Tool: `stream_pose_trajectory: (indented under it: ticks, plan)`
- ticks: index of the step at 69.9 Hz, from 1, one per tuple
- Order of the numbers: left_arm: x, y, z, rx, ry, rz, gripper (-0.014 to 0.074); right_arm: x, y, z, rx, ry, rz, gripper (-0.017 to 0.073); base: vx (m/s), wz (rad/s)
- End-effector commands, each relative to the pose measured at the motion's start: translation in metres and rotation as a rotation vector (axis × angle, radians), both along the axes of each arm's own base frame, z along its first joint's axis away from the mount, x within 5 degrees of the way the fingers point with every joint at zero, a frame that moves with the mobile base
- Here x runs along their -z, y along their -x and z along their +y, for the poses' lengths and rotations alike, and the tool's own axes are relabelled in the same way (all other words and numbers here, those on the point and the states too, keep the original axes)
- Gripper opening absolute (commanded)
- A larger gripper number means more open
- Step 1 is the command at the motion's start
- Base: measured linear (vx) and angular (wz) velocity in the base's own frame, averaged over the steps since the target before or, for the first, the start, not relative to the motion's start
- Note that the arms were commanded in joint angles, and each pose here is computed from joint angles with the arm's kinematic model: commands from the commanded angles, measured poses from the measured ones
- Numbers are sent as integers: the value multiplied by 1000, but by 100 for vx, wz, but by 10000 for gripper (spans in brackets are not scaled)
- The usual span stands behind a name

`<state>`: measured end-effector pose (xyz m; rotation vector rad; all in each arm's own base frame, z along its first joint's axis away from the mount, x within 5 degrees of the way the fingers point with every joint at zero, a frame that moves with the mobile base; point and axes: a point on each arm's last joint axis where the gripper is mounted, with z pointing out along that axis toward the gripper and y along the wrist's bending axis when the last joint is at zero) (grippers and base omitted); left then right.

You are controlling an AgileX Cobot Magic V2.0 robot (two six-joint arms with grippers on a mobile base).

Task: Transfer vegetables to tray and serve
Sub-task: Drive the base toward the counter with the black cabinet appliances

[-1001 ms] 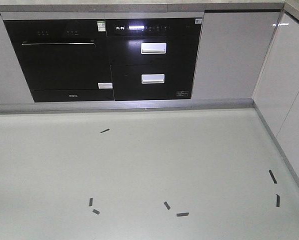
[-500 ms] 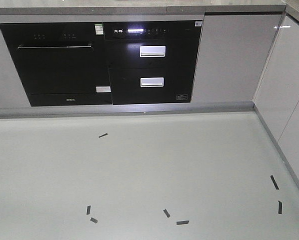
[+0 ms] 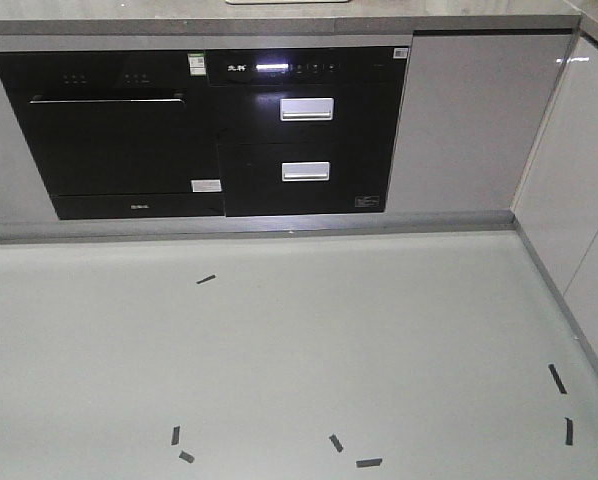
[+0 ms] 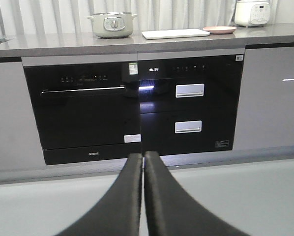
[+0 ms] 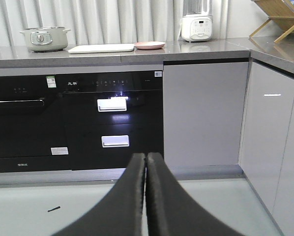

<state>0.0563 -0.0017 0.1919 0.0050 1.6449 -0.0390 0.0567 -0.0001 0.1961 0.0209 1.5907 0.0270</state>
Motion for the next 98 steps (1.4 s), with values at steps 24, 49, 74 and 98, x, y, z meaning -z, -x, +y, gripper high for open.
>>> stream_pose_trajectory:
  ticks: [24,49,74,98]
  plan:
    - [1,0,0,-3,13,-66,-6,-2,0,0,-3,4,-68,-3,5,5]
    - [1,0,0,-3,13,-66,-6,-2,0,0,-3,4,-68,-3,6,4]
    - [1,0,0,-3,13,-66,-6,-2,0,0,-3,4,-68,-3,10,2]
    - [1,0,0,-3,13,-66,-6,-2,0,0,-3,4,-68,-3,11,-2]
